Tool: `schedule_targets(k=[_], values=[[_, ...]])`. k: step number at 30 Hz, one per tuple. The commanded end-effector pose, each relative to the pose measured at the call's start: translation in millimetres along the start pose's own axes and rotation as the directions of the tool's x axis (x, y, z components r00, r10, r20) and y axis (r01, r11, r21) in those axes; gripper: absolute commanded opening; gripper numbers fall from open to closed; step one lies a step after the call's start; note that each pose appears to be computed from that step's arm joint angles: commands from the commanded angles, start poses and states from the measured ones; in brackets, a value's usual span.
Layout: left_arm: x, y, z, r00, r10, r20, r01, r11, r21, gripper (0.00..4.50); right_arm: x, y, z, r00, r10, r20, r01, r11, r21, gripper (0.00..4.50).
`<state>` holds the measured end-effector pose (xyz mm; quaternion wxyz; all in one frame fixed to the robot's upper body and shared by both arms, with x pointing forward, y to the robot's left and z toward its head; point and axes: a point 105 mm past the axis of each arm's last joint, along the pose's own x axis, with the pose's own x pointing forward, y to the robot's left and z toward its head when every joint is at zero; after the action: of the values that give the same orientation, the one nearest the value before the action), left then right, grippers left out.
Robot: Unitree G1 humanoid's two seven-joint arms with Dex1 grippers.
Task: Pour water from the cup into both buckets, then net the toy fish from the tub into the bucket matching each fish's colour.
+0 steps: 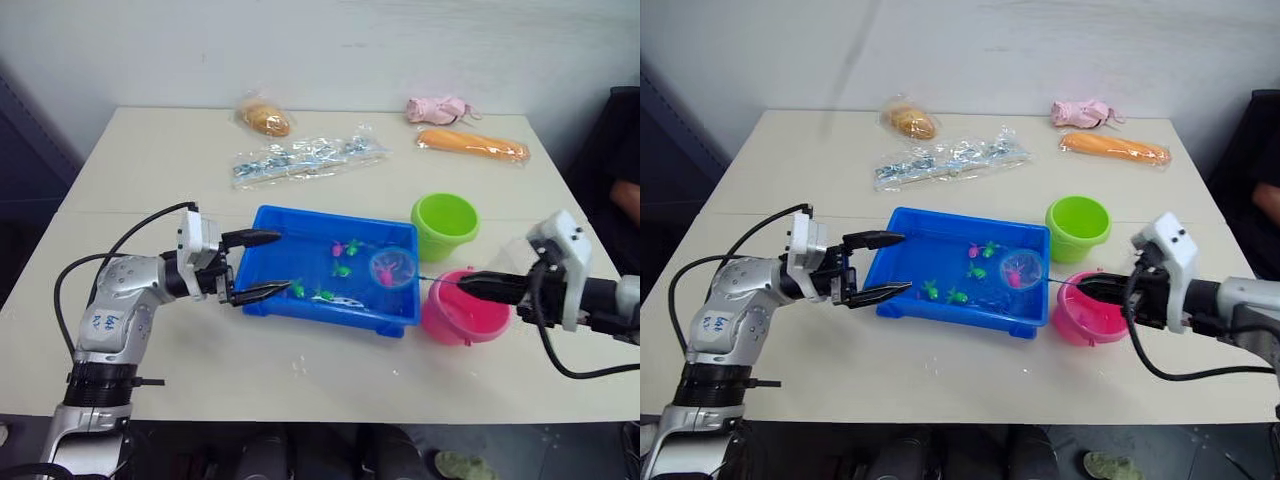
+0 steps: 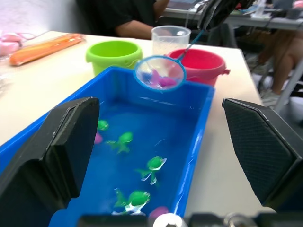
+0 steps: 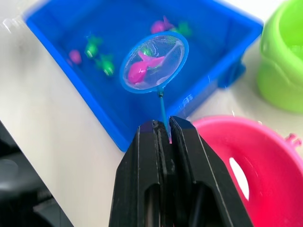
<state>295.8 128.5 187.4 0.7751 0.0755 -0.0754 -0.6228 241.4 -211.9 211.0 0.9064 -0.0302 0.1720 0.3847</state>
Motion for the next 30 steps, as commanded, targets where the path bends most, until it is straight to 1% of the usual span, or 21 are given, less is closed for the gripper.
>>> schedule_targets(k=[1,3,5,9,14,15,17,18,22,24,26,27,30], values=[[11.4,-8.3,12.1,0.995,-0.088,0.047,0.088,0.996,-0.003,4.47,-29.4,9.2,16.1,0.994,-0.048,0.094,0.052,0.998,-0.044,0.00],[20.3,-12.1,13.5,0.989,-0.133,0.065,0.134,0.991,-0.015,4.47,-47.7,10.2,10.7,0.988,-0.117,0.105,0.121,0.992,-0.034,0.00],[24.8,-17.9,12.2,0.981,-0.183,0.069,0.188,0.980,-0.069,4.47,-59.5,11.6,4.4,0.980,-0.172,0.102,0.176,0.984,-0.029,0.00],[38.6,-21.7,12.2,0.967,-0.237,0.093,0.243,0.968,-0.063,4.47,-83.7,11.0,-17.8,0.939,-0.331,0.097,0.332,0.943,-0.002,0.00],[45.3,-17.5,11.3,0.963,-0.250,0.105,0.257,0.965,-0.060,4.47,-94.8,10.1,-38.9,0.895,-0.438,0.080,0.441,0.897,-0.019,0.00],[46.7,-16.5,11.1,0.962,-0.252,0.106,0.259,0.964,-0.054,4.47,-95.8,10.0,-42.0,0.887,-0.453,0.087,0.457,0.888,-0.040,0.00],[48.8,-14.0,10.6,0.962,-0.252,0.107,0.257,0.966,-0.039,4.47,-97.5,7.5,-44.6,0.862,-0.487,0.137,0.498,0.865,-0.063,0.00],[49.2,-12.9,10.2,0.962,-0.251,0.107,0.255,0.966,-0.034,4.47,-97.7,6.1,-47.2,0.853,-0.502,0.145,0.517,0.852,-0.089,0.00],[49.2,-10.8,9.1,0.964,-0.243,0.108,0.246,0.969,-0.016,4.47,-93.6,5.5,-63.9,0.858,-0.505,0.095,0.512,0.824,-0.241,0.00],[47.8,-10.7,8.1,0.965,-0.238,0.107,0.240,0.971,-0.011,4.47,-92.6,3.7,-67.2,0.851,-0.512,0.114,0.521,0.800,-0.297,0.00],[45.9,-10.5,7.4,0.968,-0.229,0.107,0.231,0.973,-0.008,4.47,-93.1,0.4,-66.7,0.838,-0.526,0.148,0.540,0.756,-0.371,0.00],[43.7,-10.1,6.1,0.970,-0.218,0.104,0.219,0.976,-0.005,4.47,-93.8,-1.0,-68.4,0.832,-0.530,0.165,0.544,0.719,-0.432,0.00],[40.2,-8.3,3.6,0.976,-0.192,0.101,0.193,0.981,0.003,4.47,-90.7,0.8,-74.1,0.839,-0.507,0.196,0.522,0.650,-0.553,0.00]])
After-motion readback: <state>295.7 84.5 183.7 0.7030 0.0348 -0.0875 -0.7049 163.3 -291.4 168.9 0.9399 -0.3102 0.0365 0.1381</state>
